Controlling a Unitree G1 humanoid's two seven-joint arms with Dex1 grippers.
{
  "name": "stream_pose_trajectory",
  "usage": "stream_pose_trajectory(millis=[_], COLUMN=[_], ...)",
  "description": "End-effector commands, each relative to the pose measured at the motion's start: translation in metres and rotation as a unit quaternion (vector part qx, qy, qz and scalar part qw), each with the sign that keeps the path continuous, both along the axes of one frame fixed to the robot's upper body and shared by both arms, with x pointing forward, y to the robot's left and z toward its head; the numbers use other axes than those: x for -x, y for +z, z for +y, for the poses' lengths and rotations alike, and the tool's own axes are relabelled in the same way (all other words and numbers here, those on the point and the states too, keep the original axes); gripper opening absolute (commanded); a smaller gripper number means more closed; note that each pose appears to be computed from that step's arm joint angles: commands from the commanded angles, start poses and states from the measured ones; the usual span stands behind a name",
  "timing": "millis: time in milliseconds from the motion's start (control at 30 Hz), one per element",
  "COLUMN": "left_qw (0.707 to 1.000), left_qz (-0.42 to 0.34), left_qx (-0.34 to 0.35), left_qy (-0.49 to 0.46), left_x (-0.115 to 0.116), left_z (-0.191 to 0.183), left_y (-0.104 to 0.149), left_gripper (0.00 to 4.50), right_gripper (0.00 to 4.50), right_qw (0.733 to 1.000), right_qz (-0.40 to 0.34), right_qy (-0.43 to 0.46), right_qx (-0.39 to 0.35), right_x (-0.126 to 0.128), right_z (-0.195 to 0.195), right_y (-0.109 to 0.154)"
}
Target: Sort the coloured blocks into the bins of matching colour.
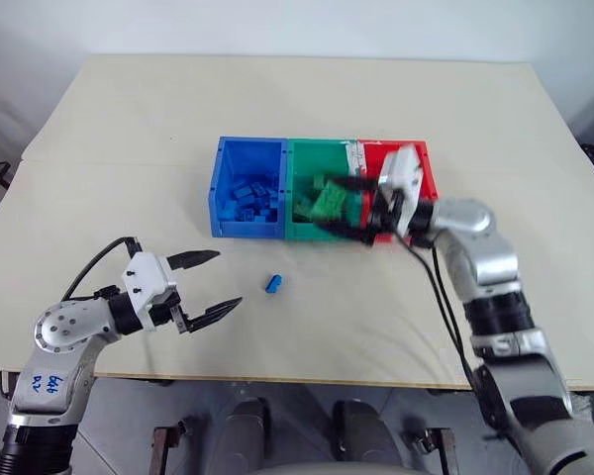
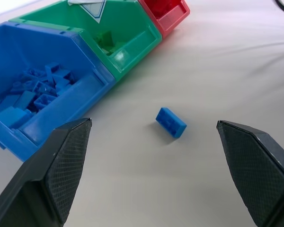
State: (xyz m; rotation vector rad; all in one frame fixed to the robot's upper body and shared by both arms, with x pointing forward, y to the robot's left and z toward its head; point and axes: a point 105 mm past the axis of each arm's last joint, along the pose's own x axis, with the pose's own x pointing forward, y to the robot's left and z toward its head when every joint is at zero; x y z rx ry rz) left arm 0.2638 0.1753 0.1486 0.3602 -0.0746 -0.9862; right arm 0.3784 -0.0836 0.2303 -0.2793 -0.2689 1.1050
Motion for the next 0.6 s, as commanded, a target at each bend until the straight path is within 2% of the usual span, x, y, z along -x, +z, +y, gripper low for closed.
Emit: stream_pose_trajectory(millis=[33,100,167,333,433,500,600], left_qw=[1.000,1.000,1.000,1.000,1.000,1.000,0.999], left_qz=[-0.014,-0.015,-0.015,-0.015,-0.007,0.001,0.009], left_qx=[0.008,0.008,0.009,0.009,0.018,0.018,0.012], left_qy=[-0.004,-0.004,-0.004,-0.001,0.011,0.020,0.039], left_x=[0.001,0.001,0.001,0.002,0.002,0.004,0.007], left_z=[-0.004,-0.005,-0.006,-0.006,-0.001,0.006,0.019], left_y=[0.006,0.007,0.007,0.006,0.005,0.001,-0.005], left_gripper=[4.50,4.50,4.50,4.50,4.50,4.50,4.50], right_gripper=[3.46,4.18,4.49,4.49,4.49,4.49,4.49], right_qw=[0.997,0.997,0.998,0.999,1.000,0.998,0.995], right_qz=[-0.026,-0.024,-0.017,-0.016,0.007,0.013,0.020], right_qy=[-0.074,-0.073,-0.063,-0.049,0.014,0.068,0.092], right_qx=[-0.010,-0.012,-0.010,-0.008,0.002,0.004,0.033], right_x=[-0.024,-0.026,-0.026,-0.020,0.001,0.024,0.049], right_z=[-0.011,-0.006,-0.002,-0.007,-0.017,-0.030,-0.056], right_y=[0.007,0.009,0.008,0.011,0.004,-0.004,-0.025])
